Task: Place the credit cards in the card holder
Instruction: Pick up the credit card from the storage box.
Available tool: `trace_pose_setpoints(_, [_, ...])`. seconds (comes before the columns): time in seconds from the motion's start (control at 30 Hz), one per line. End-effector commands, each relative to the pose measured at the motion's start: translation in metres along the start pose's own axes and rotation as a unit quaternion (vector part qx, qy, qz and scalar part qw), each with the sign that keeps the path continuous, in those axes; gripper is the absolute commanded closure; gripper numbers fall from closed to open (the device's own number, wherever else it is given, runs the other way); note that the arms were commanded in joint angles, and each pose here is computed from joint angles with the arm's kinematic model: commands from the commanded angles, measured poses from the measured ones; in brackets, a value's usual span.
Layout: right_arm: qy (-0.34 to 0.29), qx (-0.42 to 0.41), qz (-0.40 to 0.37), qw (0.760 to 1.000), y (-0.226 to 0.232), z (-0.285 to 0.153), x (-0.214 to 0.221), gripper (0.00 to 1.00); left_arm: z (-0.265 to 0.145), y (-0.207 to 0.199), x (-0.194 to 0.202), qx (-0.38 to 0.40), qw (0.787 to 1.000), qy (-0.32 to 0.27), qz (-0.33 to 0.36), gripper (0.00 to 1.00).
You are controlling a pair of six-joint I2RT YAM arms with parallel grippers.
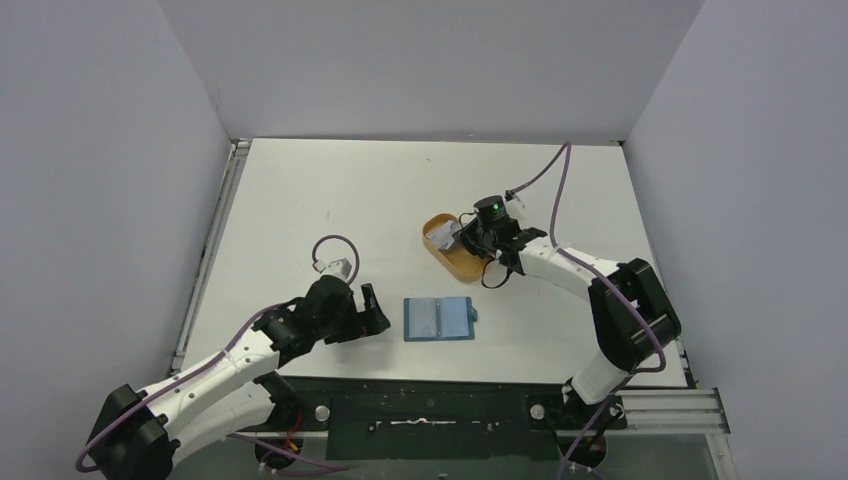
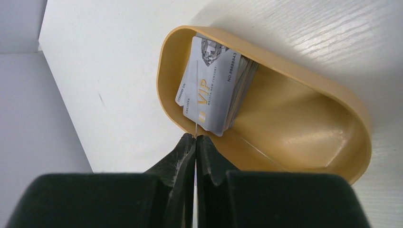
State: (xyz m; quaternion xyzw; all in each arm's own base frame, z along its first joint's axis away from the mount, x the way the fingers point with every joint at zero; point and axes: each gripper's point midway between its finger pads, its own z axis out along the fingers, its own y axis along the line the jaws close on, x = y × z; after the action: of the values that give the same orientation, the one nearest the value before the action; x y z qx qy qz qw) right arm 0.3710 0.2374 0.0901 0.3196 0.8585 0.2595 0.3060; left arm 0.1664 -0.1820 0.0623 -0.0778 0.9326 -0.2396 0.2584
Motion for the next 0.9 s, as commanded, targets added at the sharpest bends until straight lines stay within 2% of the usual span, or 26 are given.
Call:
trace_pose_setpoints(0.0, [0.003, -0.036, 0.009, 0.999, 0.023, -0.004, -0.005, 1.00, -0.008, -0.020, -0.020, 0.030, 0.999, -0.031, 0.002, 0.06])
trace_pose_setpoints(0.07, [-0.007, -0.051, 0.007, 0.999, 0.032, -0.013, -0.012, 1.00, -0.010, -0.019, -0.022, 0.028, 0.999, -0.034, 0.003, 0.06])
trace_pose_setpoints(0.2, [-0.003, -0.068, -0.012, 0.998, 0.056, -0.057, -0.025, 1.00, -0.017, -0.018, -0.028, 0.026, 0.999, -0.048, 0.003, 0.06])
trace_pose_setpoints(0.37, [0.067, -0.142, -0.018, 0.987, 0.070, -0.126, -0.031, 1.00, -0.031, -0.020, -0.041, 0.025, 0.997, -0.073, 0.007, 0.06])
trace_pose_setpoints(0.57, [0.184, -0.300, 0.016, 0.936, 0.084, -0.220, -0.022, 1.00, -0.048, -0.015, -0.062, 0.015, 0.993, -0.117, 0.005, 0.03])
trace_pose_setpoints(0.73, [0.218, -0.385, 0.058, 0.895, 0.095, -0.279, -0.011, 1.00, -0.062, -0.011, -0.075, 0.009, 0.988, -0.151, -0.006, 0.03])
trace_pose_setpoints(0.87, [0.224, -0.386, 0.054, 0.893, 0.093, -0.294, -0.007, 1.00, -0.071, 0.000, -0.077, -0.002, 0.983, -0.175, -0.046, 0.03])
